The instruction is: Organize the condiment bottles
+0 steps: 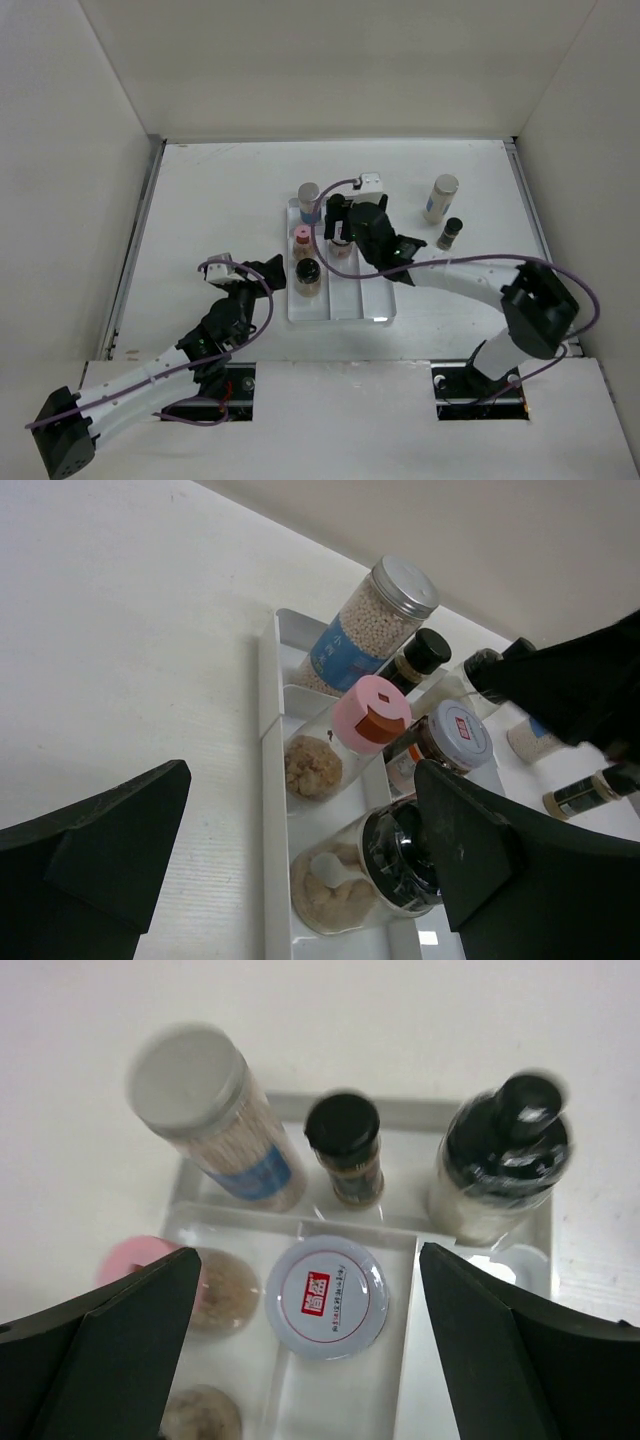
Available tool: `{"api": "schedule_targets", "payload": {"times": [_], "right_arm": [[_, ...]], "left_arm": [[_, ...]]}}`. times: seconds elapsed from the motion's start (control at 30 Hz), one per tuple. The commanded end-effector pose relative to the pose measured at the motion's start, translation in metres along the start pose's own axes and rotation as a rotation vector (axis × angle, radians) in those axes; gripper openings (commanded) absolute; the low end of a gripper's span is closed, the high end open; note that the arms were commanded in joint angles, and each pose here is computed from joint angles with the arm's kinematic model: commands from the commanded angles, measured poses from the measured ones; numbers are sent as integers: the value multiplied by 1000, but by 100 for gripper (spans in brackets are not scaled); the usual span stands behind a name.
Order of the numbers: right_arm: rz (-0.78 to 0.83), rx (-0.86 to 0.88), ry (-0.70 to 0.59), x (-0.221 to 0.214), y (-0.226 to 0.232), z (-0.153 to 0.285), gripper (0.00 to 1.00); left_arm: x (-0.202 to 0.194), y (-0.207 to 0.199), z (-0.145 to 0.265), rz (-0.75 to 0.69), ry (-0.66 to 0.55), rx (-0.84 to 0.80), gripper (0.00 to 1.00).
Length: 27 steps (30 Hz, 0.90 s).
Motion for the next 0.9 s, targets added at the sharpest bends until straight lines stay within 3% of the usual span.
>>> {"api": "schedule_targets", "payload": {"times": [0.0,0.17,0.27,0.37,0.73,0.77,0.87], "right_arm": [[-101,-7,-180,69,-25,43,98],[-191,-273,-212,79,-150,60,98],[-182,-479,-115,69,-225,58,100],[-120,-571,-4,56,-264,38,100],[-161,-451,126,18,-279,-38,100],[-166,-439,122,18,-279,-43,98],[-173,-439,81,25,-279,-50,76]], "left_arm": [[5,-2,0,25,-34,-7,98],[7,0,-3,10,-42,12,98],[10,1,-4,-7,-53,30,98],[11,0,-3,-12,-53,21,98],[16,-1,-2,-21,-67,14,98],[15,-1,-3,-25,-65,16,98],[15,0,-3,-28,-67,20,98]]}}
Point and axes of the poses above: each gripper's point midway between its finger pads, its own z axis back along the fingers, its own y axis along the line the jaws close on, x = y × z, the point moved 1 cm from there along z, back along the fingers, and after that the axes turned 12 degrees about z, right-handed, at the moved point
